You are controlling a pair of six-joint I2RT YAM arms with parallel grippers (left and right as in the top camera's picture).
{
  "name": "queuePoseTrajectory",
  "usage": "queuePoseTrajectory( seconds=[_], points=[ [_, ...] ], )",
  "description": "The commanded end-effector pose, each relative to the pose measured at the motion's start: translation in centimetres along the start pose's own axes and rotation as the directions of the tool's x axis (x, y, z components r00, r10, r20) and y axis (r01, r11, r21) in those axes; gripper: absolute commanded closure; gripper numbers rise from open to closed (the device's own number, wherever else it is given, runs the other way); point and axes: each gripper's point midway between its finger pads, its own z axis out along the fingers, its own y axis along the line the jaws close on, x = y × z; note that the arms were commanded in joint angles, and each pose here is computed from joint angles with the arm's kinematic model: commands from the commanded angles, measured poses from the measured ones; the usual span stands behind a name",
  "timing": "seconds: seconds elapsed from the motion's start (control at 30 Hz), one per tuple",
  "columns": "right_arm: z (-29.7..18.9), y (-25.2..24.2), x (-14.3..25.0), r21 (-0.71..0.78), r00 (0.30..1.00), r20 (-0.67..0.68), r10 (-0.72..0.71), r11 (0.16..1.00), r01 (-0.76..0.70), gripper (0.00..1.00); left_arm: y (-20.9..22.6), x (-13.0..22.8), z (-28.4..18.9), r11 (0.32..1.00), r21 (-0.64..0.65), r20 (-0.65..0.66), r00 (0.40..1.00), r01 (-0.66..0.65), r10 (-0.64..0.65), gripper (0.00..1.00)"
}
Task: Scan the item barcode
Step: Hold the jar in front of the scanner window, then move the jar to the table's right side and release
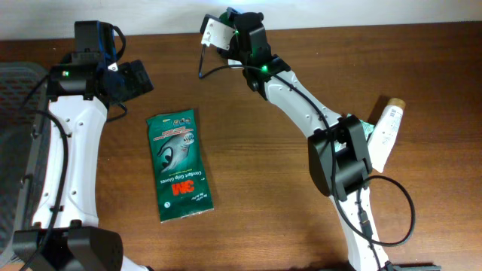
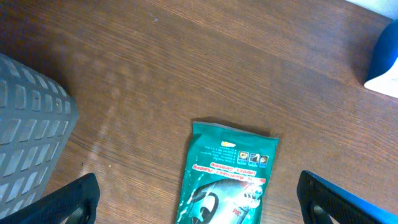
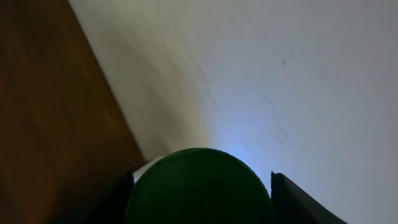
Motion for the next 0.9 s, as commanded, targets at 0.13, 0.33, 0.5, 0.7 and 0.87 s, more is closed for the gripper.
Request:
queuePoseTrajectory(
  seconds=[0.13,0.33,0.5,0.7,0.87],
  points=[
    [-8.0,-3.3,-7.1,-0.213,0.885,0.053,0.462,0.872,-0.442,0.43,0.0,-0.4,-0.4,1.0,0.006,0.013,1.0,-0.011,0.011,0.01],
    [-12.2,4.9,-4.4,-0.457,0.764,-0.318,0.561,0.615,-0.642,0.42,0.0,-0.4,-0.4,1.0,0.006,0.012,1.0,-0.011,0.011,0.0],
    [-15.5,8.4,1.2,-0.392,0.681,-0.59,0.433,0.583,-0.711,0.44,0.0,-0.4,-0.4,1.0,0.006,0.013,1.0,-0.011,0.011,0.01],
    [-17.3,7.1,10.3,-0.178,0.541,-0.765,0.349,0.693,-0.698,0.44,0.0,-0.4,-0.4,1.0,0.006,0.012,1.0,-0.011,0.011,0.01],
    [-17.1,3.0,16.1,-0.014,0.425,-0.77,0.475,0.653,-0.757,0.44,0.0,-0.4,-0.4,1.0,0.006,0.013,1.0,-0.011,0.011,0.01]
  ],
)
